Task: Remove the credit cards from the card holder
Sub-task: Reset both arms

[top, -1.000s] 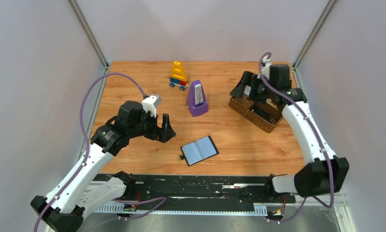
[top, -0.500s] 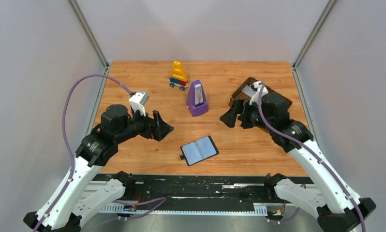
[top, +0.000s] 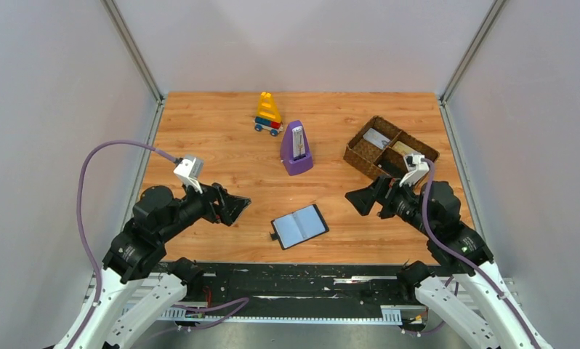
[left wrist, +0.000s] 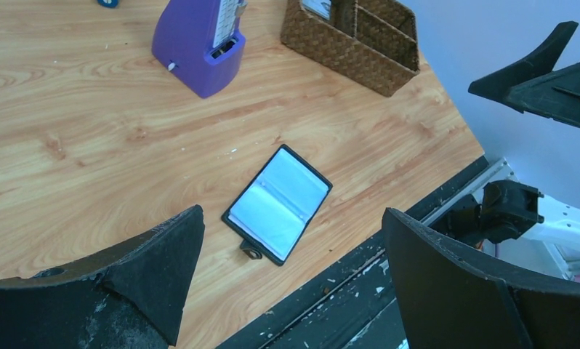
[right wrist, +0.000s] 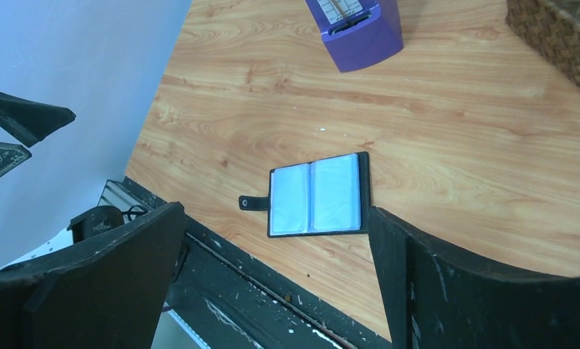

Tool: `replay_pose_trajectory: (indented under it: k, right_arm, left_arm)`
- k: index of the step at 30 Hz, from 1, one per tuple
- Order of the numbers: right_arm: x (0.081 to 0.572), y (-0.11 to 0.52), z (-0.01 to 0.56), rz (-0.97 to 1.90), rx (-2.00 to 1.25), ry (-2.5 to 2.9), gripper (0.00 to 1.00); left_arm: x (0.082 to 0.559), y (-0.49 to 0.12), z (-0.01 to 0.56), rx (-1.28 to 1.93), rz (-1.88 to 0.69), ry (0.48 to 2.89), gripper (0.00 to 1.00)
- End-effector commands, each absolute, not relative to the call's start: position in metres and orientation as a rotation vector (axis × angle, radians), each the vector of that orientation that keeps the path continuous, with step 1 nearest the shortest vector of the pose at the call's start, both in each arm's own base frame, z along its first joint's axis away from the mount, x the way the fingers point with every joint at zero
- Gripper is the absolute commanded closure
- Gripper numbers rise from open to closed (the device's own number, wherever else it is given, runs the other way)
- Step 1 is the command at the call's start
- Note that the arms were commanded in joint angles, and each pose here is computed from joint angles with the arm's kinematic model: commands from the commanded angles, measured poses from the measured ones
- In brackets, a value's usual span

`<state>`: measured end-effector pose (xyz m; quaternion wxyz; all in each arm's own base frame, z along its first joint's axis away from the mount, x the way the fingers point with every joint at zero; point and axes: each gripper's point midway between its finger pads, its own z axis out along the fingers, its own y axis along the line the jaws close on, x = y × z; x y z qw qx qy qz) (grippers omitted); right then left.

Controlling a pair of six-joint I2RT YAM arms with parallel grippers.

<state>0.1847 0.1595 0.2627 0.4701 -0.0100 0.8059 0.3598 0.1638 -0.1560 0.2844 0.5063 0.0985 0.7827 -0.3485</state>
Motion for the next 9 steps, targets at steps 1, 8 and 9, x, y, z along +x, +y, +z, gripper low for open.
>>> replay_pose_trajectory:
  k: [1, 8, 9]
  right_arm:
    - [0.1799, 0.1681, 0.2706, 0.962, -0.039, 1.936, 0.00]
    - [0.1802, 0.1670, 0.2693, 0.957, -0.031, 1.935, 0.00]
    - [0.1804, 0.1666, 0.2695, 0.955, -0.030, 1.935, 0.00]
  left_arm:
    - [0.1647, -0.1506, 0.2880, 0.199, -0.829, 1.854, 0.00]
    - [0.1640, -0.1429, 0.2864, 0.175, -0.794, 1.862, 0.00]
    - [0.1640, -0.1421, 0.2863, 0.177, -0.788, 1.860, 0.00]
